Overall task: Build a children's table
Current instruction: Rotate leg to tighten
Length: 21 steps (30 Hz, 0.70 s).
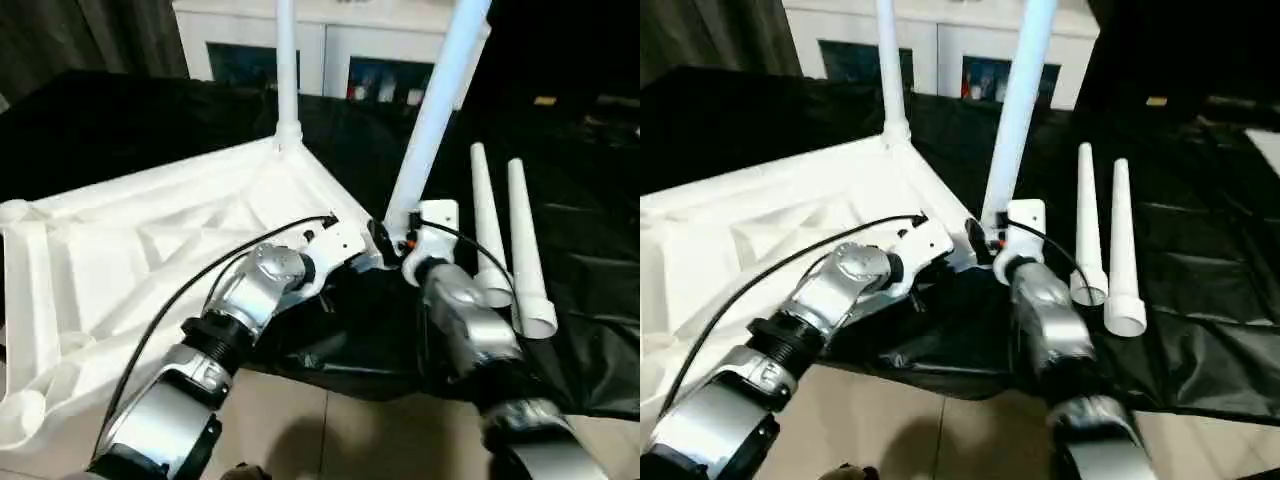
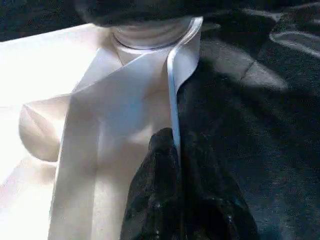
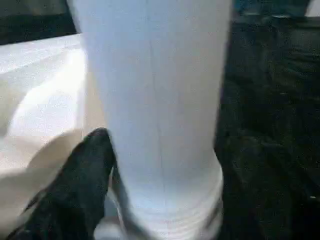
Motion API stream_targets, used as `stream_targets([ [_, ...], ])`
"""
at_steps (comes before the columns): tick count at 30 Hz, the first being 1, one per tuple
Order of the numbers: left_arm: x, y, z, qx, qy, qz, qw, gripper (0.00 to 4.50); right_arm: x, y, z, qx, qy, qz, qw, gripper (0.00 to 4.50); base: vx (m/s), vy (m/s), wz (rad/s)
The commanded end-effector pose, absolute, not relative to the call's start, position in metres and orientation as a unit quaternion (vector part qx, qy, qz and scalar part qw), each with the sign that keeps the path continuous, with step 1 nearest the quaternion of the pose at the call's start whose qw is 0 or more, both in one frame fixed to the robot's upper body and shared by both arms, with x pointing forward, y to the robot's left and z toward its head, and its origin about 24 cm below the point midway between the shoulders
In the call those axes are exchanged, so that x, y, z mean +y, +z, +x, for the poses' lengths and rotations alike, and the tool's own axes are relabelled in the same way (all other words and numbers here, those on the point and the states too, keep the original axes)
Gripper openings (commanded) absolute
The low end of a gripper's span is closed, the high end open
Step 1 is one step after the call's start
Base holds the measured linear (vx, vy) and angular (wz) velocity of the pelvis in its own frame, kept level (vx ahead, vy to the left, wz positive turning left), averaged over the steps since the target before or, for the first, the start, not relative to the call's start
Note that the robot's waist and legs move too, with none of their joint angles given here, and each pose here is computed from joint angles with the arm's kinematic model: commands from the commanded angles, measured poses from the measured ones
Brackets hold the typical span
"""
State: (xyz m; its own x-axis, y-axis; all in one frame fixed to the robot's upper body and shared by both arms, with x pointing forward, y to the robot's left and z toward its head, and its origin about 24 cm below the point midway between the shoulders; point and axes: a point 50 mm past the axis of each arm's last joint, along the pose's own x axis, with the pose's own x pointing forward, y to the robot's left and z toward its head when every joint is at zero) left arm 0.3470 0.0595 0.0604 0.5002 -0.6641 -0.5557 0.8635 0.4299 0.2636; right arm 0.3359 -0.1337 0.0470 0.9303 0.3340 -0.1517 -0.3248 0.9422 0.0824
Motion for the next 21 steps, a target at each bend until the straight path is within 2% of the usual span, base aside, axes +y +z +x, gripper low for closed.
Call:
stream_targets([
  [1,0.055,0.076,0.349,0.135,-0.484,0.27,0.822,0.0,-0.133,0.054,0.329,0.073,0.212,0.015,0.974,4.27,0.0,0.0,0.0],
  [5,0.062,0.076,0.346,0.128,-0.506,0.278,0.807,0.0,-0.141,0.055,0.32,0.076,0.243,-0.005,0.967,4.44,0.0,0.0,0.0],
  [7,0.066,0.075,0.34,0.116,-0.542,0.282,0.783,0.0,-0.148,0.058,0.313,0.079,0.256,-0.033,0.963,4.44,0.0,0.0,0.0],
  [9,0.069,0.074,0.337,0.118,-0.554,0.282,0.774,0.0,-0.15,0.06,0.311,0.079,0.267,-0.039,0.96,4.44,0.0,0.0,0.0],
  [10,0.074,0.072,0.33,0.116,-0.585,0.29,0.749,0.0,-0.155,0.063,0.305,0.078,0.29,-0.049,0.953,4.44,0.0,0.0,0.0],
  [12,0.077,0.071,0.327,0.117,-0.598,0.291,0.737,0.0,-0.156,0.065,0.302,0.078,0.303,-0.052,0.948,4.44,0.0,0.0,0.0],
  [14,0.085,0.069,0.319,0.131,-0.631,0.275,0.713,0.0,-0.162,0.071,0.291,0.079,0.352,-0.058,0.931,4.44,0.0,0.0,0.0],
  [16,0.087,0.069,0.317,0.137,-0.638,0.272,0.707,0.0,-0.163,0.072,0.288,0.08,0.365,-0.058,0.926,4.44,0.0,0.0,0.0],
  [21,0.099,0.067,0.313,0.149,-0.655,0.284,0.685,0.0,-0.163,0.071,0.273,0.109,0.448,-0.077,0.884,4.44,0.0,0.0,0.0],
])
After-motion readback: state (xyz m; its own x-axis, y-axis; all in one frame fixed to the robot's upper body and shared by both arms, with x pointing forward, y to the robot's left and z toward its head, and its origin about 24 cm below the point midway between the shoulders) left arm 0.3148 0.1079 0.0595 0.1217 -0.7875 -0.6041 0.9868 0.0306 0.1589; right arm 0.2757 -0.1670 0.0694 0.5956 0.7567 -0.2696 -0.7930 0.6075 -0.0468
